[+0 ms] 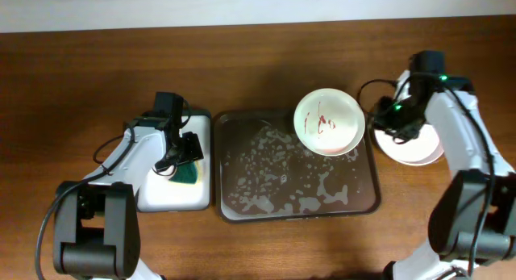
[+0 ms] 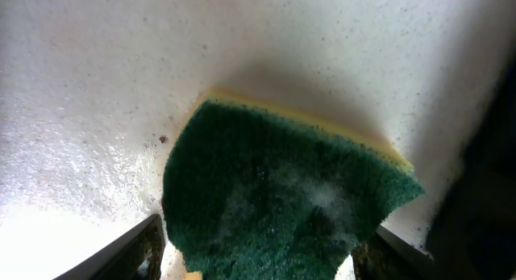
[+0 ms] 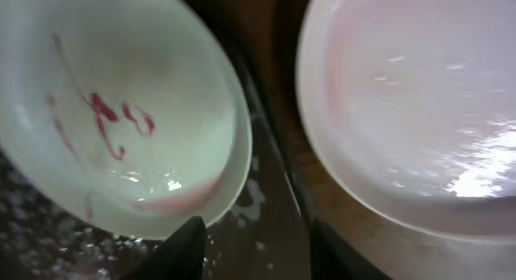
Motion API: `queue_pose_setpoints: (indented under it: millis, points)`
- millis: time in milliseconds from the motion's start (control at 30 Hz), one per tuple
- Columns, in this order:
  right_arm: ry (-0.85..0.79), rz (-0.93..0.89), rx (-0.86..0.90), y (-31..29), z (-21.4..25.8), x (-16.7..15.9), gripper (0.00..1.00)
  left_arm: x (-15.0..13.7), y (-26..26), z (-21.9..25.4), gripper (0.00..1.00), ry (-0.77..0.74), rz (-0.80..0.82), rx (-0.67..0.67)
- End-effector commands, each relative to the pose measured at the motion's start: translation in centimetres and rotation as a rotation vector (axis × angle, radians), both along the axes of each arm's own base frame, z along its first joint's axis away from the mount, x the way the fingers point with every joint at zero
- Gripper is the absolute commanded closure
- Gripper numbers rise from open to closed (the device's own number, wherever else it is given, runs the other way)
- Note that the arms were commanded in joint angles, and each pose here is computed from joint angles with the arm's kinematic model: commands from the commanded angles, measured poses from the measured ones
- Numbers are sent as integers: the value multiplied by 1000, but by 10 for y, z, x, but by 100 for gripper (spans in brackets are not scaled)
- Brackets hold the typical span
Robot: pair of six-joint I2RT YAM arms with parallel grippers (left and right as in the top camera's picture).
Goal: Clean dirty plates on tray and stack at the side
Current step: 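Grasp the last plate's rim with the right gripper and pull it forward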
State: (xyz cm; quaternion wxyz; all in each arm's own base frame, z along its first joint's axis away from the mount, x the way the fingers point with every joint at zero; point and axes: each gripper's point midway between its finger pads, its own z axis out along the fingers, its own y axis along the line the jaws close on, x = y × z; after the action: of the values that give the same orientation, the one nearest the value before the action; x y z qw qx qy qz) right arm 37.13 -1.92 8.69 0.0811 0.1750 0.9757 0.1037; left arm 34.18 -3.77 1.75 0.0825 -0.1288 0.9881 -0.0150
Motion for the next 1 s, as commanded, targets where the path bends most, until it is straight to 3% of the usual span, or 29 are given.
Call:
queue_pose_setpoints:
  millis: [0, 300, 367, 467, 833, 967]
  points:
    - [65, 56, 11, 17, -37, -10, 58, -1, 2, 2, 29, -7, -1, 0]
    - [33, 68, 11, 24, -70, -1, 78, -3, 3, 2, 29, 0, -1, 1]
    - [39, 69, 20, 25, -71, -2, 88, -3, 3, 2, 29, 0, -1, 1]
    - [54, 81, 82, 37, -69, -7, 95, -3, 3, 2, 29, 0, -1, 1]
    - [270, 145, 94, 71, -69, -59, 96, -5, 3, 2, 29, 8, -1, 2]
    - [229, 149, 91, 71, -64, -47, 88, -5, 3, 2, 29, 8, -1, 2]
